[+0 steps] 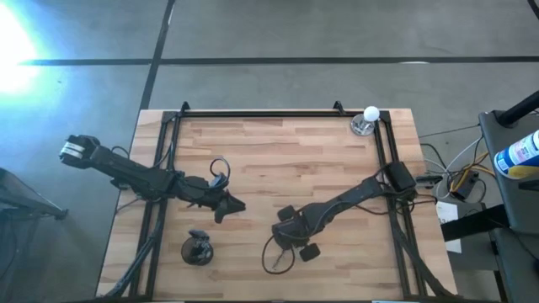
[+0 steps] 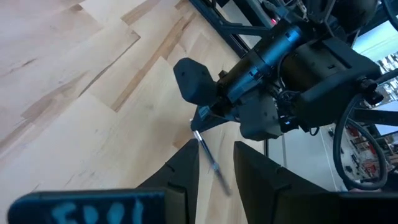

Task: Pick & Place Makeup Brushes
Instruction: Put the eyeshadow brush into the holder

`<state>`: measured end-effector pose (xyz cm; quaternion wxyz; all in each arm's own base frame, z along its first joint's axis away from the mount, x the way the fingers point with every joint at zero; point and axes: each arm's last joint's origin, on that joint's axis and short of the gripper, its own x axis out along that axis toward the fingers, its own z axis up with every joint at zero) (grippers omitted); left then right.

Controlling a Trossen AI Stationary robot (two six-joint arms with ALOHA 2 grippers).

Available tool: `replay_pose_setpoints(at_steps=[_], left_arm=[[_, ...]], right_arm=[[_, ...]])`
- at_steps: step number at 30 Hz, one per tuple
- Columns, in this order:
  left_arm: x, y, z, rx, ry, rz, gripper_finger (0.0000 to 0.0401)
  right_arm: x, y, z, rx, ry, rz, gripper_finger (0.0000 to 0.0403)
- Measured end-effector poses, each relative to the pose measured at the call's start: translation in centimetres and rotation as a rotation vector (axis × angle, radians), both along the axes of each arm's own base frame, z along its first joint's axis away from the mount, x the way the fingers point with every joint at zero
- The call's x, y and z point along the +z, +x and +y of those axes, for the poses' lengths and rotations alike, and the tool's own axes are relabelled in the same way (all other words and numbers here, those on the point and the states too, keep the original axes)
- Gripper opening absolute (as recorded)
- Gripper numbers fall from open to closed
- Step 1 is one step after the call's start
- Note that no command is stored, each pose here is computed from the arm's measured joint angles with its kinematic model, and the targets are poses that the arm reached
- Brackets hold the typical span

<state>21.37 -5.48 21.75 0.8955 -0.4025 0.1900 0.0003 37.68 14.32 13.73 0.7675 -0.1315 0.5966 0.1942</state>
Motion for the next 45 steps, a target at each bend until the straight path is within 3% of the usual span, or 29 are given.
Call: replay_pose_setpoints(at_steps=[5, 12, 18, 22, 28, 35, 45], left_arm=[[0.0, 0.0, 0.0, 0.0, 0.0, 0.001, 0.0092], [0.0, 0.0, -0.1, -0.026, -0.055, 0.013, 0.0092], [0.0, -0.1, -0.3, -0.049, -0.126, 0.03, 0.0092], [0.0, -0.1, -0.3, -0.034, -0.229, 0.056, 0.0092], [0.0, -0.1, -0.4, -0.036, -0.358, 0.097, 0.0092], [0.2, 0.0, -0.3, -0.024, -0.396, 0.075, 0.0092], [0.6, 1.1, -0.7, -0.069, -0.46, 0.004, 0.0092]], right_arm=[[-0.1, 0.0, 0.0, 0.003, -0.002, 0.001, 0.0014], [0.7, -0.2, -0.1, -0.018, 0.0, -0.01, 0.0009], [3.0, -0.3, -0.2, -0.053, -0.017, -0.069, 0.0009], [5.4, -0.1, -0.2, -0.066, -0.041, -0.145, 0.0008], [9.2, 0.4, -0.5, -0.038, -0.159, -0.261, 0.0008], [13.0, 1.5, -0.4, 0.053, -0.284, -0.396, 0.0008], [14.9, 2.2, -1.2, 0.215, -0.425, -0.456, 0.0008]])
